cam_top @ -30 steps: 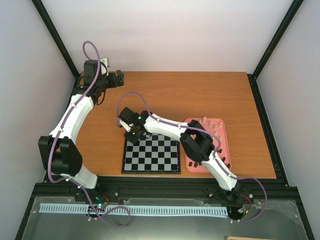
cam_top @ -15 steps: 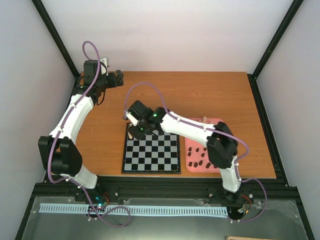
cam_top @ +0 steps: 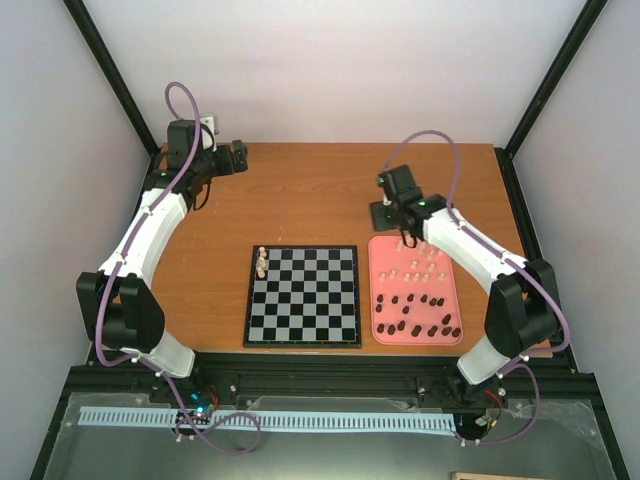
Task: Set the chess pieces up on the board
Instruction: Pick up the chess piece from the storage box.
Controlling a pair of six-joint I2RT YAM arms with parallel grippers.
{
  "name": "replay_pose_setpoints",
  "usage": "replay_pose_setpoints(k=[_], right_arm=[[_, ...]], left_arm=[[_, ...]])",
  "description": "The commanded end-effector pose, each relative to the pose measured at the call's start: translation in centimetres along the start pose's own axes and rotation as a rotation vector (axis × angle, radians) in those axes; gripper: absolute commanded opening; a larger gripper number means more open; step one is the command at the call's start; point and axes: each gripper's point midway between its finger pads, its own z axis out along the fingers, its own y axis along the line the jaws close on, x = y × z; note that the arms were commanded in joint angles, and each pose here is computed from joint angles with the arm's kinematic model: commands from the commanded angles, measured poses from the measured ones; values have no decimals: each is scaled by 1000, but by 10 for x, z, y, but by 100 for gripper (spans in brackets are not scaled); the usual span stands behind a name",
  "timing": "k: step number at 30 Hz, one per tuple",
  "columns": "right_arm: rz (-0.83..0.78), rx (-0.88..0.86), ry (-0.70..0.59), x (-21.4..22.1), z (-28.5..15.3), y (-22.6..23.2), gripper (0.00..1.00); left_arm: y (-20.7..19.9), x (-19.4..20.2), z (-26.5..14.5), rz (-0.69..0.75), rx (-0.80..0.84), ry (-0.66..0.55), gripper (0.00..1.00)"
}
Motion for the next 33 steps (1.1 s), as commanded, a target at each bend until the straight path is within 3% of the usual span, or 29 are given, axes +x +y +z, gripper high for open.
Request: replay_pose_setpoints(k=[1, 7, 11, 15, 22, 33], right_arm=[[145, 147, 20, 20, 6, -65, 64], [192, 197, 82, 51, 16, -93, 60], [193, 103, 71, 50, 17, -78, 54], [193, 115, 81, 52, 16, -79, 51], [200, 226, 121, 65, 11, -101, 51], [252, 203, 185, 93, 20, -115, 49]], left_arm=[[-11, -17, -7, -7, 44, -46, 100], [-10, -13, 0, -11, 45, -30, 100], [-10, -12, 2, -14, 45, -26, 100], [-10, -12, 4, -15, 46, -24, 100], [-11, -13, 3, -15, 48, -25, 100], [-14, -11, 5, -22, 72, -19, 100]])
